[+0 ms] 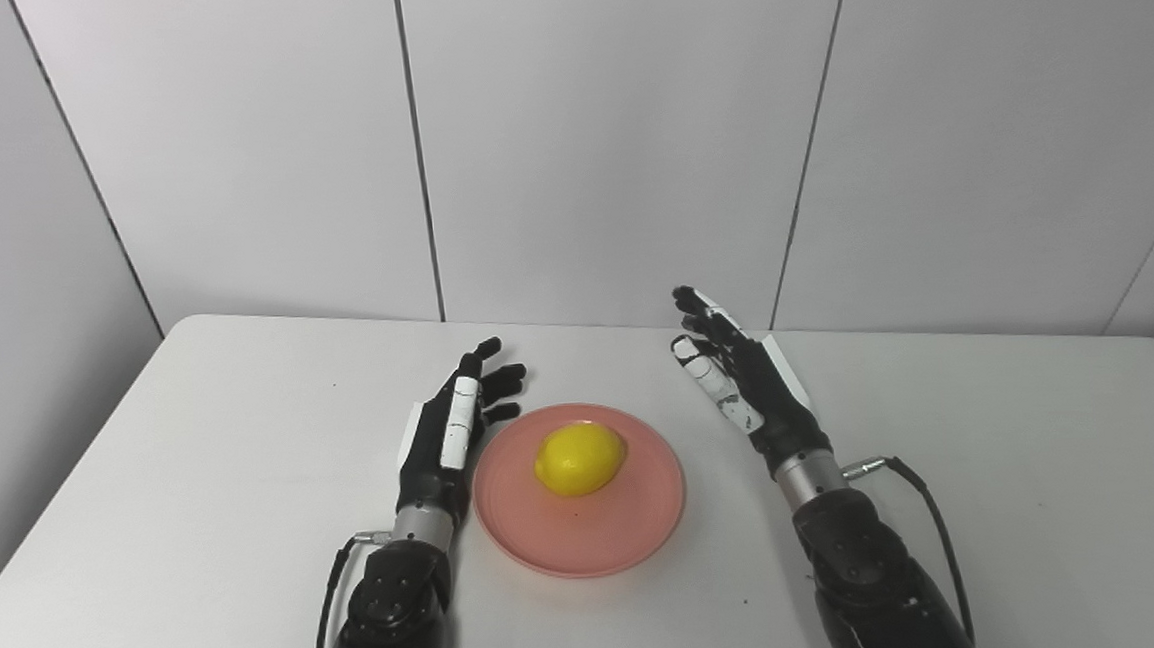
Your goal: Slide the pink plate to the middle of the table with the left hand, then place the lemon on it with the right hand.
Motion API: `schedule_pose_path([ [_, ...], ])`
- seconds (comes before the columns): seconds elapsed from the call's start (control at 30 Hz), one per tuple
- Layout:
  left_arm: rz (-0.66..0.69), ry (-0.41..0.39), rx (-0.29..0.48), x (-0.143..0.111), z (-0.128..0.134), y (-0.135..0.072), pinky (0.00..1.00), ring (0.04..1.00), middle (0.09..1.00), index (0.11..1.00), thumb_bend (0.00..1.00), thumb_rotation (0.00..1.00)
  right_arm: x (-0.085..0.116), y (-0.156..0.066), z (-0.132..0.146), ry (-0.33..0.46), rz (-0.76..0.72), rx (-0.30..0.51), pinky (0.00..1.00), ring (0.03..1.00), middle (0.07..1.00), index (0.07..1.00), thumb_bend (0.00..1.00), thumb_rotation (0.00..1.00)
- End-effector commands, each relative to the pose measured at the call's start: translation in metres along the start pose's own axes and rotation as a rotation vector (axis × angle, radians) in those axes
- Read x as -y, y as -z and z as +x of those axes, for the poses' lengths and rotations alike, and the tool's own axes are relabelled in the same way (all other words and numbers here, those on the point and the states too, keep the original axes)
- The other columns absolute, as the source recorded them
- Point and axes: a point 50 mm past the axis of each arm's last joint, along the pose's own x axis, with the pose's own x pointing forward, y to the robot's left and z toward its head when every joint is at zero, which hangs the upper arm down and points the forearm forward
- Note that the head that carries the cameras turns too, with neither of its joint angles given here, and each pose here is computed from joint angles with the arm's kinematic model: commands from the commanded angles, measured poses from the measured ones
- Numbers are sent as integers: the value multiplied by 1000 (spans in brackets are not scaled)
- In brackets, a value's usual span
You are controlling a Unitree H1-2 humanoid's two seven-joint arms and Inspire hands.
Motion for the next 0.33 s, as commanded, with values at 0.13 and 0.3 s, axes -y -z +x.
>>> schedule_pose_path([
  [0.13,-34,39,-97,18,-12,25,748,778,744,842,799,1000,0,3,-1,81,211,-54,1000,977,940,954,864,1000],
  [0.3,-33,30,-94,16,-11,27,779,788,732,835,795,1000,-1,24,-14,127,309,-126,1000,968,945,954,840,1000],
])
